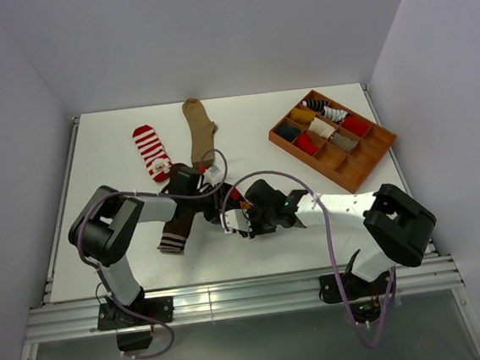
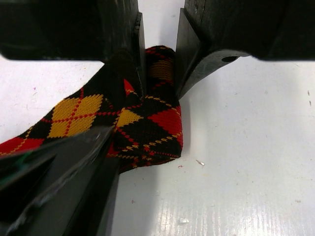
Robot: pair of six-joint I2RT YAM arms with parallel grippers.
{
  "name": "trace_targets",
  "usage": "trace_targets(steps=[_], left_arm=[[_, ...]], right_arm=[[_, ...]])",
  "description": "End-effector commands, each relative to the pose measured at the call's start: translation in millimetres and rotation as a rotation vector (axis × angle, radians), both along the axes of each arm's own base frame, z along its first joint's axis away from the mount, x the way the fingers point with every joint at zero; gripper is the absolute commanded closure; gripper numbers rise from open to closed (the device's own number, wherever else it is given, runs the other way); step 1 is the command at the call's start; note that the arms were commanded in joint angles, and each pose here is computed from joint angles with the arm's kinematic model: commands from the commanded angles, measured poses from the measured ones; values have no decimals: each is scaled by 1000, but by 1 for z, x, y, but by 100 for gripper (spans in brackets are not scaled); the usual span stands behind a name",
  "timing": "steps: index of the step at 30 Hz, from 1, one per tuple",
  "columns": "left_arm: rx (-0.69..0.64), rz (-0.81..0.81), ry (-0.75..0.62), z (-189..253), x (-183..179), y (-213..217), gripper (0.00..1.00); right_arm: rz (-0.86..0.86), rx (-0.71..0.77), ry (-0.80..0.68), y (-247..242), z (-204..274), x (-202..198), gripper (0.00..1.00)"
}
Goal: Roll the socks
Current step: Roll the sock at the center of the board.
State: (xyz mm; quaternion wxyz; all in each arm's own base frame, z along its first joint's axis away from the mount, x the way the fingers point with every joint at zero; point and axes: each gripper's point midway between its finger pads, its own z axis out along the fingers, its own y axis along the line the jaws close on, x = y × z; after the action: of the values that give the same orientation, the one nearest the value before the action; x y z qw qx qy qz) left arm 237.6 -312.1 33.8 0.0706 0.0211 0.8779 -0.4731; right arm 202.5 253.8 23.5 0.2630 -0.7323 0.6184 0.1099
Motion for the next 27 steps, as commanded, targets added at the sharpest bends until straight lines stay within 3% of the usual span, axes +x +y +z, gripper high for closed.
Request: trace_targets(steps=[1,15,21,27], left_arm=[[33,50,-56,2,13,12,61],[4,86,-104,23,62,-8,63],[109,85,25,-24,66,-7,68],[131,61,45,-35,66,-8,69]], right_arm=[[-48,-112,127,-32,-21,-24,73],[-87,-131,122,-36,-23,-19,73],[-75,-157,126,-38,-19,-18,73],[4,-223,183,-36,-10,-21,72]])
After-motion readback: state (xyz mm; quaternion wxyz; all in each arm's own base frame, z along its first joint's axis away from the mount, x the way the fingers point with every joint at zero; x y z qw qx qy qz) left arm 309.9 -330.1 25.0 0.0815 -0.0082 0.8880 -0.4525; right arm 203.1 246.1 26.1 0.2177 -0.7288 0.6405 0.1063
